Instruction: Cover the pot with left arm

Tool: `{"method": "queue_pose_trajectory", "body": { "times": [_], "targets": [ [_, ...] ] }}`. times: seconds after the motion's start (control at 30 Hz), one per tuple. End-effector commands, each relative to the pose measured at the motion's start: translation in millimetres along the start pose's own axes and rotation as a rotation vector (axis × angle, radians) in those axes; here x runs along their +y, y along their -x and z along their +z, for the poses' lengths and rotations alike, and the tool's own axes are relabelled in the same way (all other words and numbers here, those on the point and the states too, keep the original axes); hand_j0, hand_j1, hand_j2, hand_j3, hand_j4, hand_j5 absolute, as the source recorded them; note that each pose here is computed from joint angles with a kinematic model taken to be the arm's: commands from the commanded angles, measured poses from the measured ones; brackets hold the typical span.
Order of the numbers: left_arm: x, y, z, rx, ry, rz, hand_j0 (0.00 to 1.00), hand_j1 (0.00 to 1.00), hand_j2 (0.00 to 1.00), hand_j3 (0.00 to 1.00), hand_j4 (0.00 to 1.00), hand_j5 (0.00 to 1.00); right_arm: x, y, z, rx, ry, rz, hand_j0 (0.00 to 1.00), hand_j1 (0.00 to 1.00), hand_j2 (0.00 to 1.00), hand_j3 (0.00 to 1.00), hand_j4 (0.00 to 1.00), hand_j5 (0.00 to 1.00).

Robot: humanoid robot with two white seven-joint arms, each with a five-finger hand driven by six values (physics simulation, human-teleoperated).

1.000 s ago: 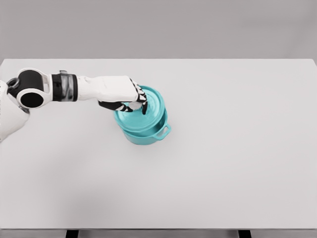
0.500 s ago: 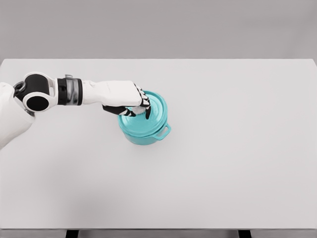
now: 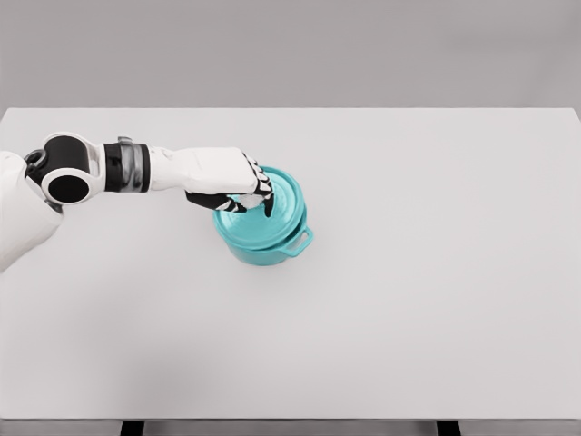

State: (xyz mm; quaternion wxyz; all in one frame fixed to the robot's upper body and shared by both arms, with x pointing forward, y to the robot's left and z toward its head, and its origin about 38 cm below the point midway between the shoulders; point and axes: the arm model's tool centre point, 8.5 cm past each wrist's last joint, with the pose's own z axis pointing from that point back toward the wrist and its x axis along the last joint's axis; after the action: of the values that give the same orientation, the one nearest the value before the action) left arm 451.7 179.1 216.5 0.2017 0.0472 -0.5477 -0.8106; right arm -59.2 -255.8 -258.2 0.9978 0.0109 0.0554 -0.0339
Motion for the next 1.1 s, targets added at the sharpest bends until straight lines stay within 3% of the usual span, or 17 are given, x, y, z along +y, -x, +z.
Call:
{"method": "queue_pose_trajectory", "body": {
  "times": [0.0, 0.87, 1.07],
  "targets": [
    [-2.0, 3.5, 1.0, 0.010, 0.003, 0.010, 0.55, 0.55, 0.55, 0.55, 0.55, 0.55, 0.1, 0.1, 0.0, 0.000, 0.000, 0.000, 1.00, 1.00, 1.00, 1.00, 1.00, 1.00],
    [0.4, 2.3, -12.9, -0.006, -0.010, 0.023, 0.55, 0.55, 0.55, 0.55, 0.55, 0.55, 0.1, 0.1, 0.0, 0.000, 0.000, 0.000, 1.00, 1.00, 1.00, 1.00, 1.00, 1.00],
    [-2.4, 7.1, -11.9, 0.007, -0.005, 0.035, 0.60, 0.60, 0.60, 0.60, 0.60, 0.60, 0.1, 0.1, 0.0, 0.000, 0.000, 0.000, 1.00, 1.00, 1.00, 1.00, 1.00, 1.00]
  ]
}}
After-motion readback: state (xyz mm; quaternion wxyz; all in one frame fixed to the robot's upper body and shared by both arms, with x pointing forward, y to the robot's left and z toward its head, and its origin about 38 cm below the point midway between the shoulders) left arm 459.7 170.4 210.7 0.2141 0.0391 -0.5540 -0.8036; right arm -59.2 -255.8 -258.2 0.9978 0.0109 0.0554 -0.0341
